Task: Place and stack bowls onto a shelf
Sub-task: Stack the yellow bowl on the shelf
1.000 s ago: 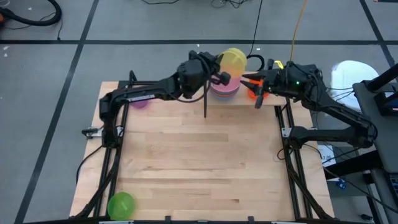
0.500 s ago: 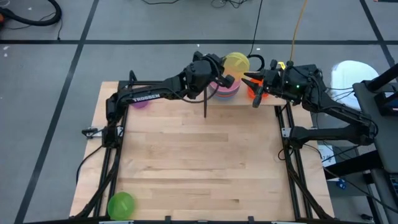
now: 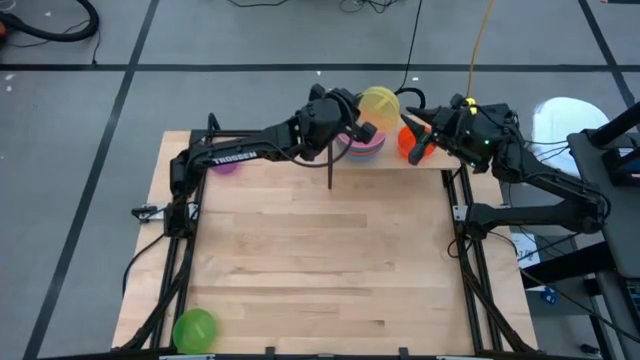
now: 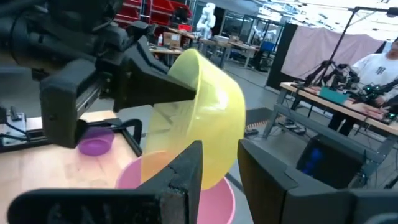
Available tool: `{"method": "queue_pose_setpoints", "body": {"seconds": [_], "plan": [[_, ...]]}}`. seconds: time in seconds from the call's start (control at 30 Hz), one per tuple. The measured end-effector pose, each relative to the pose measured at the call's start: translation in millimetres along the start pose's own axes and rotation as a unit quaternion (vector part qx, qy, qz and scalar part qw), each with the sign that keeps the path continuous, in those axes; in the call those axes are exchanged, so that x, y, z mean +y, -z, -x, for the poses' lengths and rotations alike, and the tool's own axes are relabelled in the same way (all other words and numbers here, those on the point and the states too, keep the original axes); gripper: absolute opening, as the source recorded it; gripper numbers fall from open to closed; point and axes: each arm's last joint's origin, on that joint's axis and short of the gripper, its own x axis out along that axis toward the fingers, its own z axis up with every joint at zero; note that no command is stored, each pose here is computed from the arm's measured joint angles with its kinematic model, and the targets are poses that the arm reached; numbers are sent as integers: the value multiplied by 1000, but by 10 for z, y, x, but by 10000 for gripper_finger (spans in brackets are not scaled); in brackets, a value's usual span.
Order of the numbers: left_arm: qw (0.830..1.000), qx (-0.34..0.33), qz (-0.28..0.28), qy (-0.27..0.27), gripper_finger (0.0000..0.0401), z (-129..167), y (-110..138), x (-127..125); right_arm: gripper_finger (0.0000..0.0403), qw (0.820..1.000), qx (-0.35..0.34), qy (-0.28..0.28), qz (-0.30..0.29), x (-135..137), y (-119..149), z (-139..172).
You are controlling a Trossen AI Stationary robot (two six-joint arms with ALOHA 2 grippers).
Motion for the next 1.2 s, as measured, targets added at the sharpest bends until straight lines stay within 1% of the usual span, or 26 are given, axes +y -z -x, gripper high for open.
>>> {"method": "queue_pose_setpoints", "body": {"seconds": [0.2,0.57,0.67,0.9,1.13,1.2], "plan": [[1000,0,0,-3,2,-2,-2,7,98,1000,0,-12,-25,38,0,-6],[1000,0,0,-3,2,-2,-1,7,98,999,1,-22,-28,73,0,-13],[1000,0,0,-3,2,2,-2,3,98,999,6,-22,-36,86,12,-43],[1000,1,-2,-6,2,38,-3,-36,98,999,24,-20,-28,135,57,-148],[1000,2,-4,0,2,89,-4,-100,98,998,44,38,-11,133,93,-212],[1000,3,-5,3,2,107,-3,-122,98,998,45,42,-7,131,94,-212]]}}
